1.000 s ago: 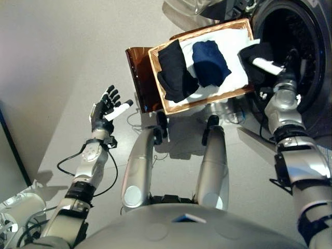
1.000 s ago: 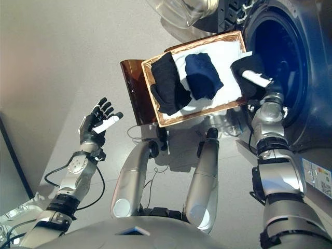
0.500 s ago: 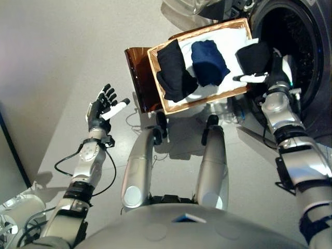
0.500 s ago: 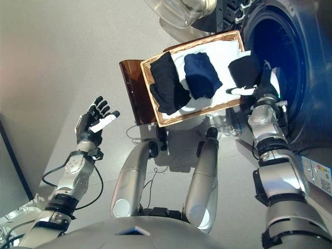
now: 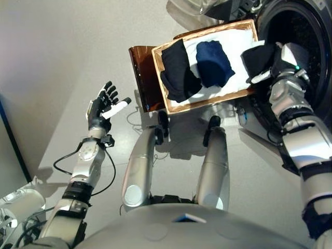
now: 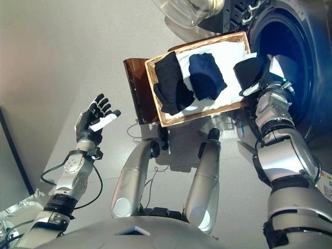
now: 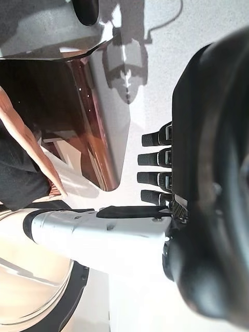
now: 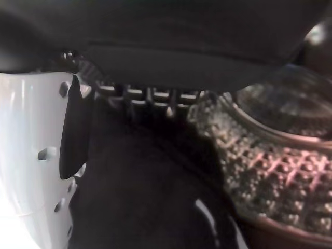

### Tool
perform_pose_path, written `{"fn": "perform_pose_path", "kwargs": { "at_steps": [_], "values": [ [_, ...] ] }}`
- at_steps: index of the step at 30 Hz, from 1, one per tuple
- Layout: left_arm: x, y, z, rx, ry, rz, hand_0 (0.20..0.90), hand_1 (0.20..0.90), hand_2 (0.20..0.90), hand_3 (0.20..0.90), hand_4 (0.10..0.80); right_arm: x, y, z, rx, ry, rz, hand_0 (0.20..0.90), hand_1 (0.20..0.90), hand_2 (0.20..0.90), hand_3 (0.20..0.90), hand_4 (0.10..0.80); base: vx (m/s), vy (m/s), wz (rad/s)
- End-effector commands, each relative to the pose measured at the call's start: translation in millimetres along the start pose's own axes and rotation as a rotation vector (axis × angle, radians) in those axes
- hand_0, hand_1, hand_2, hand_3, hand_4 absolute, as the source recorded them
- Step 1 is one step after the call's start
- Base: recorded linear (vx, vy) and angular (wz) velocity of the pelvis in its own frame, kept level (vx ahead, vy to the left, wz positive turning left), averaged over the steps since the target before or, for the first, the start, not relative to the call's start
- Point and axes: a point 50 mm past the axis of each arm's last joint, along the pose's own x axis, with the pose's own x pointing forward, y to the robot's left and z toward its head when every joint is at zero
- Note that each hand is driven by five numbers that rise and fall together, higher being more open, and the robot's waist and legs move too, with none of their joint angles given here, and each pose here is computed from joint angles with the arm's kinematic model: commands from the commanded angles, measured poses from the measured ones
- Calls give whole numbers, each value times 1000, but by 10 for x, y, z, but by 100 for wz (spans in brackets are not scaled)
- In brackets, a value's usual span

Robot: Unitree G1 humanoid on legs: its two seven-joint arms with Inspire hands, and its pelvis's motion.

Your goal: Pick up the clothes and place them into the washing machine

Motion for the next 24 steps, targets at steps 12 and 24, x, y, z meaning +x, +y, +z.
{"fn": "perform_pose_path", "kwargs": {
  "at_steps": [12,24],
  "values": [
    [-74,179,363,62,-157,-5,900,900,900,900,800,132,-453,-150,-207,72,13,200,200,200,200,300,-1,-3,1],
    [-61,231,372,54,-160,39,900,900,900,900,800,137,-490,-169,-107,104,-10,200,200,200,200,300,0,0,0]
  ]
}}
